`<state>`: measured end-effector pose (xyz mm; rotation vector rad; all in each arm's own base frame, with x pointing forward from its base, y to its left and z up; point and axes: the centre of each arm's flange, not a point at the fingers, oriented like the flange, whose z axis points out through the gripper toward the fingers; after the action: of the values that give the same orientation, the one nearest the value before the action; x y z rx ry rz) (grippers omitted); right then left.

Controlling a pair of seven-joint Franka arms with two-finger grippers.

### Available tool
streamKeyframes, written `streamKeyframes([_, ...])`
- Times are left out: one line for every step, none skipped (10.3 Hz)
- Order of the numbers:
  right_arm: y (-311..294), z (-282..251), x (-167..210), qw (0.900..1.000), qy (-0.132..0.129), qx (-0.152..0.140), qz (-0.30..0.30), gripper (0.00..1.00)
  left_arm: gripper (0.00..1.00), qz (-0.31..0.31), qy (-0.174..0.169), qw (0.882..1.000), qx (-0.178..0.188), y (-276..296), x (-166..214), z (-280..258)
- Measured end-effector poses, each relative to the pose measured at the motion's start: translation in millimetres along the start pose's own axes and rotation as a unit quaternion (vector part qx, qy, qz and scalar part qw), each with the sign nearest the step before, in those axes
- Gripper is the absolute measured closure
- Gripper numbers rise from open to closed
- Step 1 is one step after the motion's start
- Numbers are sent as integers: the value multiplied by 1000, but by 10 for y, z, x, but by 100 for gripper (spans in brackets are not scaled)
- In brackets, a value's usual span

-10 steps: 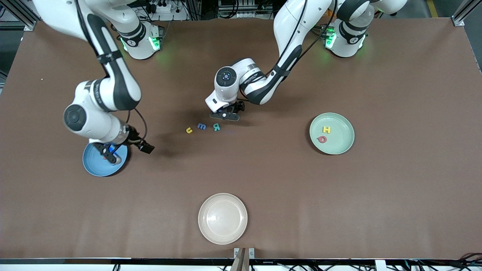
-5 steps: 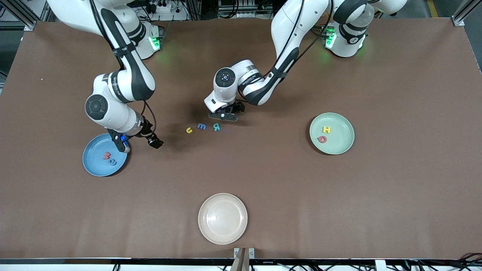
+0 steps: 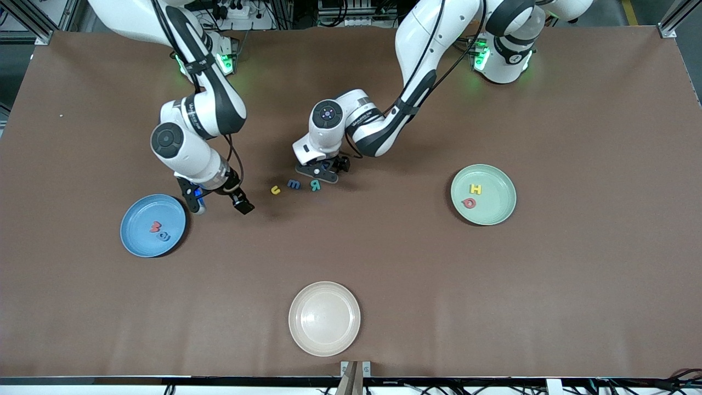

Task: Sort upper and lower case letters into plates
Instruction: 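Grasp the blue M with the left gripper while the right gripper reaches n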

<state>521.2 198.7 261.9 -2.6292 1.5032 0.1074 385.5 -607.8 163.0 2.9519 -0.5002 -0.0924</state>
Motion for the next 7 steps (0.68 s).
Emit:
streamKeyframes([-5, 7, -26, 1000, 0, 3, -1, 0, 0, 18, -2, 1000, 1, -12, -5, 36])
streamKeyframes([-9, 5, -27, 1000, 1, 6, -1, 0, 0, 43, -4, 999, 3, -29, -8, 84])
streamKeyframes([-14, 0, -24, 1000, 2, 8, -1, 0, 0, 77, -3, 997, 2, -32, -2, 115])
streamKeyframes([-17, -4, -19, 1000, 3, 10, 0, 0, 0, 103, 1, 995, 0, -18, 20, 98])
streamKeyframes([-19, -7, -11, 1000, 4, 11, 0, 0, 0, 117, 4, 993, -2, 15, 32, 68])
streamKeyframes([-20, -9, -8, 1000, 4, 12, 1, 0, 0, 124, 9, 992, -2, 64, 28, 43])
streamKeyframes([-20, -10, -7, 1000, 4, 12, 1, 0, 0, 130, 13, 991, 4, 101, 17, 40])
